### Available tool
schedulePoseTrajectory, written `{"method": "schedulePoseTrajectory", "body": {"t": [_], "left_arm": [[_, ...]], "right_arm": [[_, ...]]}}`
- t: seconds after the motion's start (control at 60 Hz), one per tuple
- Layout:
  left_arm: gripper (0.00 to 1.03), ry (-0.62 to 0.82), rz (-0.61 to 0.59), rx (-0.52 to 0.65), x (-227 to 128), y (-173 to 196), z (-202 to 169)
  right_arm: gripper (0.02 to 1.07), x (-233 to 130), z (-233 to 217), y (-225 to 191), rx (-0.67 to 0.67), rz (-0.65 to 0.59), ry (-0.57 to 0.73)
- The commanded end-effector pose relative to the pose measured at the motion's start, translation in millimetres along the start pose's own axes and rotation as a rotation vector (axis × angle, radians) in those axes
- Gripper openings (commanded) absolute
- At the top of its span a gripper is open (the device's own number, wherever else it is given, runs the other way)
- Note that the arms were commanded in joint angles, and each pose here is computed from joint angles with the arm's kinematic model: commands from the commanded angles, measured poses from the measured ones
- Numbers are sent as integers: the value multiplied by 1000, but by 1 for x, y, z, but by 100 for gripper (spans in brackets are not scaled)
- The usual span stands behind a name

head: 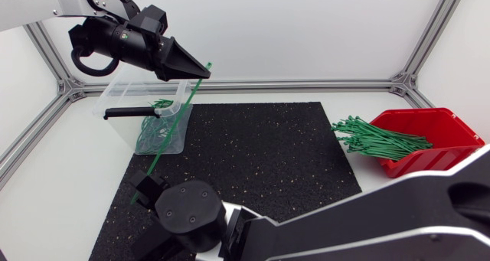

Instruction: Take a green cable tie from the red box, thread the tail through the head to close it, then place it in the transparent bin on the left.

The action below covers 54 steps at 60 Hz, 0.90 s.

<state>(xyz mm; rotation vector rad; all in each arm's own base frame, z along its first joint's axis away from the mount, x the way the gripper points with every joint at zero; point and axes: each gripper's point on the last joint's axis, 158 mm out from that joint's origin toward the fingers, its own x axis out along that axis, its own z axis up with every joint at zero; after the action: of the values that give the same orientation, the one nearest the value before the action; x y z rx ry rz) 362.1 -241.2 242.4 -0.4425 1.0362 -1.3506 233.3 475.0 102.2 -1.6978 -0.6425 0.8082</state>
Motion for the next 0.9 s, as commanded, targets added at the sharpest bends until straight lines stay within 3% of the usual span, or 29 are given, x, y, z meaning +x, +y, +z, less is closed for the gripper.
{"method": "schedulePoseTrajectory", "body": {"t": [0.0, 0.533, 0.583, 0.883], "left_arm": [[3, 13, -19, -26, 6, 3, -2], [3, 14, -19, -27, 5, 0, -3], [3, 14, -20, -27, 5, 0, -4], [3, 5, -14, -27, 1, 3, -4]], "right_arm": [[28, 3, 2, 3, -24, -8, -8], [18, -3, 10, 5, -55, -25, -47], [6, -2, 9, 8, -91, -13, -39], [7, -2, 4, 2, -51, -15, -17]]}}
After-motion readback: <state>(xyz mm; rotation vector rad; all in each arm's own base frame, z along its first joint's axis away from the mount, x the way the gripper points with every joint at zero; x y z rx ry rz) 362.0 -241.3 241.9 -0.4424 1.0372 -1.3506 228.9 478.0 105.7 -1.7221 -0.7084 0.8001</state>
